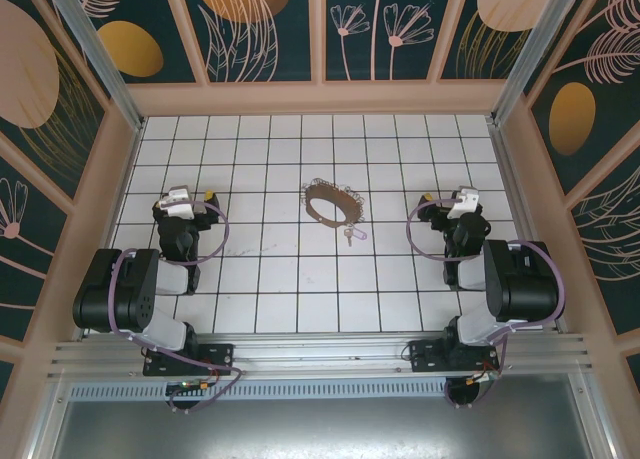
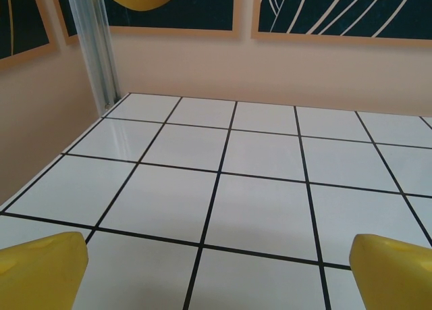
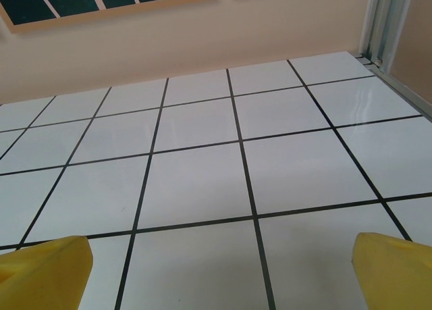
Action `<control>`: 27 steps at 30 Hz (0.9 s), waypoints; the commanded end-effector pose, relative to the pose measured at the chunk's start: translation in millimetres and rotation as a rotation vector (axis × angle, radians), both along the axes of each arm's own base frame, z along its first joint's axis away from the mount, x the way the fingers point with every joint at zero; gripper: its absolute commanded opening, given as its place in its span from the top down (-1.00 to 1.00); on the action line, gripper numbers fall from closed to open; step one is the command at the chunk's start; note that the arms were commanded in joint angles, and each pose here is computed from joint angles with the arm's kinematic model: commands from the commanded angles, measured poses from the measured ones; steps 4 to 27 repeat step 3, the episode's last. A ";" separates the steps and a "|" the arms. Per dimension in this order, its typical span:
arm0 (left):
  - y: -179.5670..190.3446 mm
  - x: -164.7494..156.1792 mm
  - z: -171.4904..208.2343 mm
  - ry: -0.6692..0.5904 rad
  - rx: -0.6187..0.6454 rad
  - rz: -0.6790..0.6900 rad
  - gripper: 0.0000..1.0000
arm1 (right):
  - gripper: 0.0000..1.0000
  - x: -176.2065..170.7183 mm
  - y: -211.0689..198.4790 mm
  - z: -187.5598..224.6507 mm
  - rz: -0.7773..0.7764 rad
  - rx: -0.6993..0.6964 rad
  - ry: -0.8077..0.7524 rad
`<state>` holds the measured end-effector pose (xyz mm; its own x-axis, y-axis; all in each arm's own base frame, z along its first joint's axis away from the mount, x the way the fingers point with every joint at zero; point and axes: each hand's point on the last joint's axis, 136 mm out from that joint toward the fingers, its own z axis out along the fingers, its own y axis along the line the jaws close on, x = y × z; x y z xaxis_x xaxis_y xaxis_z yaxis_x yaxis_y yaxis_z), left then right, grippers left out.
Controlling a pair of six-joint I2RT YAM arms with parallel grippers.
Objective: Put the keys on the keyring
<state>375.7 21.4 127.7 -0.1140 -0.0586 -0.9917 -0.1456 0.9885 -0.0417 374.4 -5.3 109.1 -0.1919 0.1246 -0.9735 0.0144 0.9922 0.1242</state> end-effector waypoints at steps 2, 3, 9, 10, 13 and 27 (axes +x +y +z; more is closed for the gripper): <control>-1.4 1.7 7.5 -0.026 -0.015 -0.011 -0.98 | -0.97 4.0 -2.6 11.5 -0.006 -0.015 -0.043; -1.5 1.9 7.8 -0.027 -0.015 -0.012 -0.98 | -0.98 3.9 -2.3 11.3 -0.006 -0.015 -0.042; -1.5 1.9 7.8 -0.027 -0.015 -0.012 -0.98 | -0.98 3.9 -2.3 11.3 -0.006 -0.015 -0.042; -1.5 1.9 7.8 -0.027 -0.015 -0.012 -0.98 | -0.98 3.9 -2.3 11.3 -0.006 -0.015 -0.042; -1.5 1.9 7.8 -0.027 -0.015 -0.012 -0.98 | -0.98 3.9 -2.3 11.3 -0.006 -0.015 -0.042; -1.5 1.9 7.8 -0.027 -0.015 -0.012 -0.98 | -0.98 3.9 -2.3 11.3 -0.006 -0.015 -0.042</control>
